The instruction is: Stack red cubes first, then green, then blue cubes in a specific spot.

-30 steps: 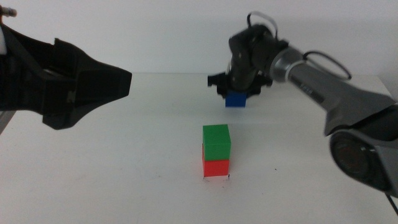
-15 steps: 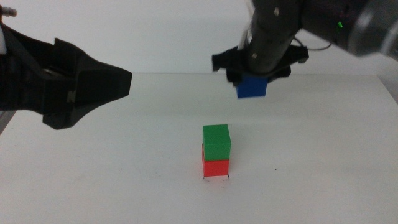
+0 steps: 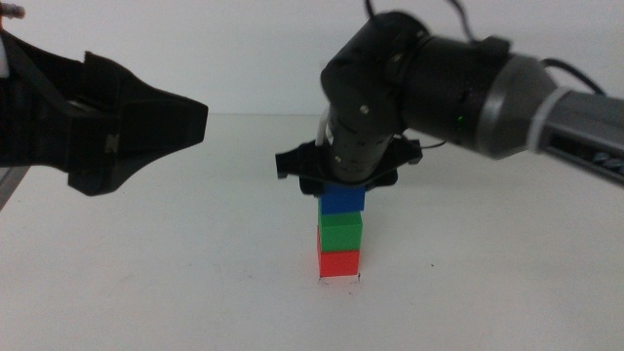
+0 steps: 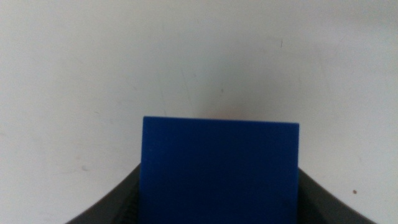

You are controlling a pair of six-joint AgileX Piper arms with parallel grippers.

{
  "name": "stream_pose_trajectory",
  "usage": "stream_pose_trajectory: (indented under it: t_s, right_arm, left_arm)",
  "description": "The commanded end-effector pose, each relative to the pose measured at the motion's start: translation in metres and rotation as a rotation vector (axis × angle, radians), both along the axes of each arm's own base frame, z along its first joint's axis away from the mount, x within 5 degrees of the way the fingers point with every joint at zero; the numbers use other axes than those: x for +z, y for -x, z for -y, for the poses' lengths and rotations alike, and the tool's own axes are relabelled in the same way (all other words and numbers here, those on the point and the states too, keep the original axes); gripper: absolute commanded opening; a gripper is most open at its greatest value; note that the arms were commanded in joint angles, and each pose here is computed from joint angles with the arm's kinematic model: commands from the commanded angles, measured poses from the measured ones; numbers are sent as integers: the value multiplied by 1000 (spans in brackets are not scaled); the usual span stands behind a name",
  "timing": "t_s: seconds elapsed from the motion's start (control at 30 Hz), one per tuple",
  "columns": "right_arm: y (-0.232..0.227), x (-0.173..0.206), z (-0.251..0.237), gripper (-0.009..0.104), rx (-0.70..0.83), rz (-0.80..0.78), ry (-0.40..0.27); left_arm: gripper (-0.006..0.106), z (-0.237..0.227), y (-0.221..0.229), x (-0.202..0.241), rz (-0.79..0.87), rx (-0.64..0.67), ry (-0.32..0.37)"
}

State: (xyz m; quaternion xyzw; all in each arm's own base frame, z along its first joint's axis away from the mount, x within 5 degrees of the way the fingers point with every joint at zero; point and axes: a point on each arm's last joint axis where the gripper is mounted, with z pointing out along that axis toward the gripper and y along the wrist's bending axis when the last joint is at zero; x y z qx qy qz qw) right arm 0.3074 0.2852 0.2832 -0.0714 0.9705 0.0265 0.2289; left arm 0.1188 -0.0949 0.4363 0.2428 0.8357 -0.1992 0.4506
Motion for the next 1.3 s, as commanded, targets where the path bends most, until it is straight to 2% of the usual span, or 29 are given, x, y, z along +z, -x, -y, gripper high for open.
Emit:
stream_pose_trajectory:
  t_s: [0.0,0.4,0.5,0.53,0.63,0.73,0.9,1.0,1.07,1.27]
  right_arm:
    - [-6,-9,2,-1,-13,-6,18]
    - [-9,-21,-2,-1,-19,-35,11]
    - [-9,-22,0,23,-23,-43,26]
    - [-9,-22,0,53,-26,-45,28]
    - [-9,-21,1,76,-30,-46,25]
    - [-6,1,9,92,-30,-5,-10]
    - [22,72,54,93,32,115,-53]
    - [57,106,108,93,91,220,-98]
    - [79,112,149,93,97,293,-131]
    - [128,105,242,93,-5,499,-135]
  left_arm:
    - [94,-1,0,0,15,5,6]
    - [94,-1,-1,0,19,7,0]
    - [94,-1,-1,0,19,7,0]
    - [94,-1,-1,0,19,7,0]
    - [94,-1,-1,0,19,7,0]
    - [94,-1,-1,0,19,7,0]
    - [94,-1,-1,0,19,7,0]
    - [94,-1,-1,0,19,7,0]
    - [94,-1,-1,0,19,7,0]
    - [94,-1,-1,0,19,7,0]
